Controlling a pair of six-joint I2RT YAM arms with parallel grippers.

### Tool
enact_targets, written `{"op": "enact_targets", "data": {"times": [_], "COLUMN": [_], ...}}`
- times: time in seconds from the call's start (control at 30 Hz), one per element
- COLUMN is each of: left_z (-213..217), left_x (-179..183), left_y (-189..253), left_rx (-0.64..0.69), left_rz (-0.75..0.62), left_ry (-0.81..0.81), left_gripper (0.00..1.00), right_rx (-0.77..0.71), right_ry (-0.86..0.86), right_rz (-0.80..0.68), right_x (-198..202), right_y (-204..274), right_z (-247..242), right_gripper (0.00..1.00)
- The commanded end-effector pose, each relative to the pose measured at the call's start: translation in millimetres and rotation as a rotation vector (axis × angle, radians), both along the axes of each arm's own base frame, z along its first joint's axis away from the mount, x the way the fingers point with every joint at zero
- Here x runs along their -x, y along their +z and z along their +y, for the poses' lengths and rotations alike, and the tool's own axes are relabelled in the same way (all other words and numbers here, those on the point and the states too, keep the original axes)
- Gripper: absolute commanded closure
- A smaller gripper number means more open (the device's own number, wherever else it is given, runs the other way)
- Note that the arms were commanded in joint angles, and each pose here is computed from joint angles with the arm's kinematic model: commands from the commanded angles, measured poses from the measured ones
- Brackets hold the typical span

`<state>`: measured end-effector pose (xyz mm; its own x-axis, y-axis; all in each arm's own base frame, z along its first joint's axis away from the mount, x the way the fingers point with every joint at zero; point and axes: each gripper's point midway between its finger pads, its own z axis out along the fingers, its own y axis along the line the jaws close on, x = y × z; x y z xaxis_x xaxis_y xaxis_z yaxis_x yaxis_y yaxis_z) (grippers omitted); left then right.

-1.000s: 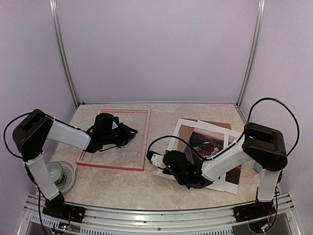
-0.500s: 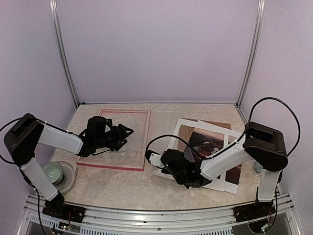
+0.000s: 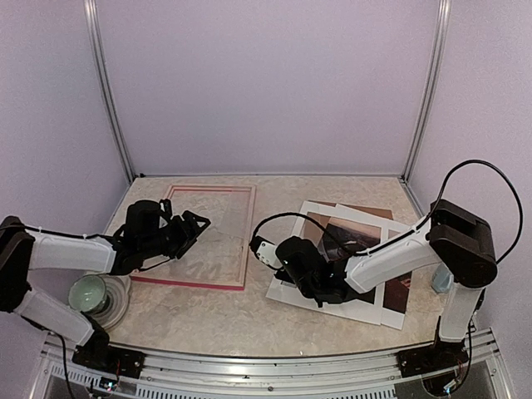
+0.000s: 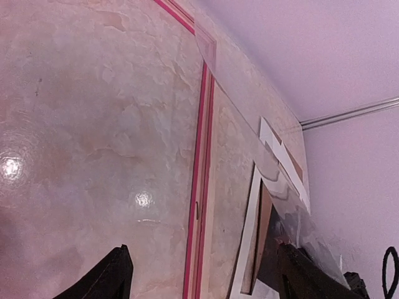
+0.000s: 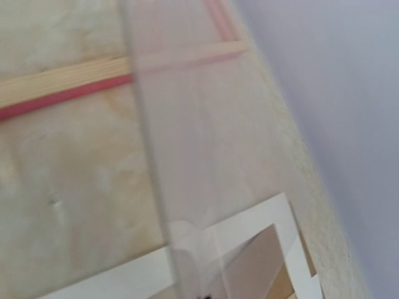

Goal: Put the photo into the frame
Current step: Pass from the left arm to the right, then move the frame body to the center of the board.

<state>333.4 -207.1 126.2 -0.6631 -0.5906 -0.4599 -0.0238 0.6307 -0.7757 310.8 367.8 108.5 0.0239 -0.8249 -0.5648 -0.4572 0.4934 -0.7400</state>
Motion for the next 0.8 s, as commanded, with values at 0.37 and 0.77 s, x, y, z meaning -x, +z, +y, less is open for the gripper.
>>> {"op": "enact_targets", "data": {"times": [0.37, 0.77], "left_z": [-9.3, -38.3], "left_x": [28.3, 11.2], "left_y": [-25.3, -76.8], "left_rx": [-0.454, -0.685], "left_rz": [-0.072, 0.014], "left_ry": [-0.091, -0.175], "left_gripper": [0.3, 0.37], "right_rx": [-0.052, -0.071], "right_ry": [0.046, 0.085], "right_rz": [-0.035, -0.037], "right_x": [-38.6, -54.2], "right_y": [48.7, 75.4], "right_z": [21.8, 39.5], "right_gripper": [1.0, 1.0]}}
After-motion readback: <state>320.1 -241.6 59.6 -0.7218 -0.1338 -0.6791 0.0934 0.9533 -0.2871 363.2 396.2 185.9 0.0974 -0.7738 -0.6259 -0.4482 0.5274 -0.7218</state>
